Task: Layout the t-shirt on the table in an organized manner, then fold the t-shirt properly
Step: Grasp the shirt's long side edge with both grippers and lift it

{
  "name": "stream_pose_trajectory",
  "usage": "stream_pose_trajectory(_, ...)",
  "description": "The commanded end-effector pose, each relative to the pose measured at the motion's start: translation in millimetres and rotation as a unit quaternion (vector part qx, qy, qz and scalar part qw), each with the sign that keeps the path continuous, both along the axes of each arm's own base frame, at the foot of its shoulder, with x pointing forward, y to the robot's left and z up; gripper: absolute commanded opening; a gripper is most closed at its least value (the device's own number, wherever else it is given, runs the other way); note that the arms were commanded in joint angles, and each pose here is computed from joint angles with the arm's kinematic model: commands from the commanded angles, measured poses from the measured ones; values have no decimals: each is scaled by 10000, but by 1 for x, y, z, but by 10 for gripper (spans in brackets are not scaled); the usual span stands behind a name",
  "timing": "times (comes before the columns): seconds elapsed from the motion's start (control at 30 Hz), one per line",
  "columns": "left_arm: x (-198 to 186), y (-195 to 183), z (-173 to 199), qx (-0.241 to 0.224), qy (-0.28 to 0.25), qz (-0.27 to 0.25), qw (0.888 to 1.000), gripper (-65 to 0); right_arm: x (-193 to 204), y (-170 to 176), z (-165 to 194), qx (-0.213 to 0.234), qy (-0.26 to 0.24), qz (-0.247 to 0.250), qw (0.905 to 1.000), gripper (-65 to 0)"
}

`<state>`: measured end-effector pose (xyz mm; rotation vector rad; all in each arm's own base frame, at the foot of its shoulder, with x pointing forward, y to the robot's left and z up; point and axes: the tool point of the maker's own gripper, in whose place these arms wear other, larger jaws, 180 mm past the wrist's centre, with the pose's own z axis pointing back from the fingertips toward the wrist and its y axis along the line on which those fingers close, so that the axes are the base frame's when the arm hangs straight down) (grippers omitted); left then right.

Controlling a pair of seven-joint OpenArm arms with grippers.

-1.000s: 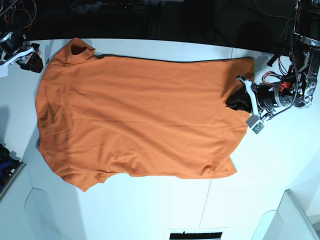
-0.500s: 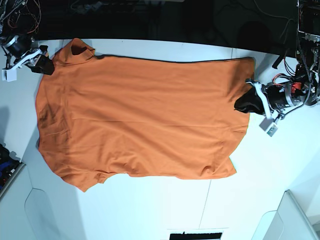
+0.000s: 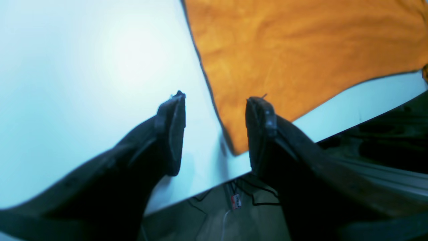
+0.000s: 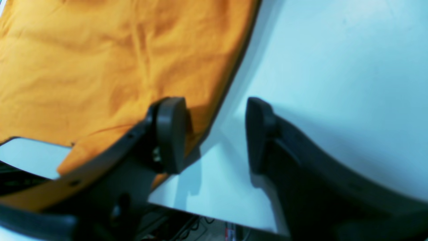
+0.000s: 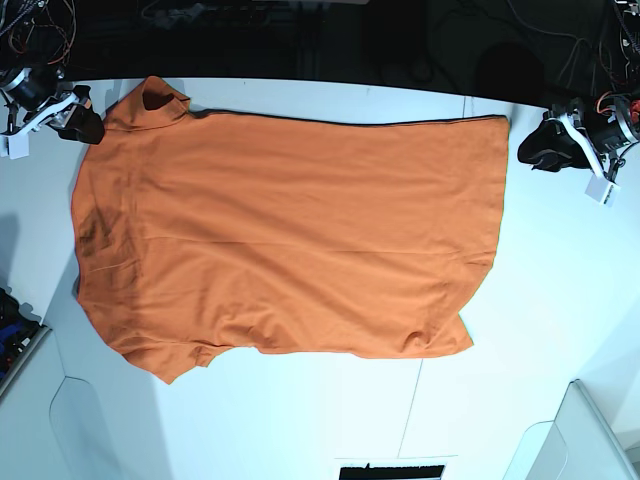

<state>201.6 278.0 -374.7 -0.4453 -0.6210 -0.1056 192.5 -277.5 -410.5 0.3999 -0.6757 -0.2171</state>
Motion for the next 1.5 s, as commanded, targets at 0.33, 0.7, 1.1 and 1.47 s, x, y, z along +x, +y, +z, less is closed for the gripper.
stream_pose_trajectory(0.33,-28,-22,-19,-293,275,72,9992,-334,1,1,2,-74,17,144,9999,-355)
stream_pose_trajectory(0.7,-28,-29,-23,-326,310,-8,9990,-334,-5,67,-21,227,364,1120,9928,-355)
stream_pose_trajectory(1.1,-31,-45,-29,-439,358,-185,9982,-592,-3,57,-19,150,340,995,9943,-650)
stream_pose_trajectory(1.47,-12,-34,-13,-222,96,-309,9992,-650,3,11,2,63,15,258,9996,-650)
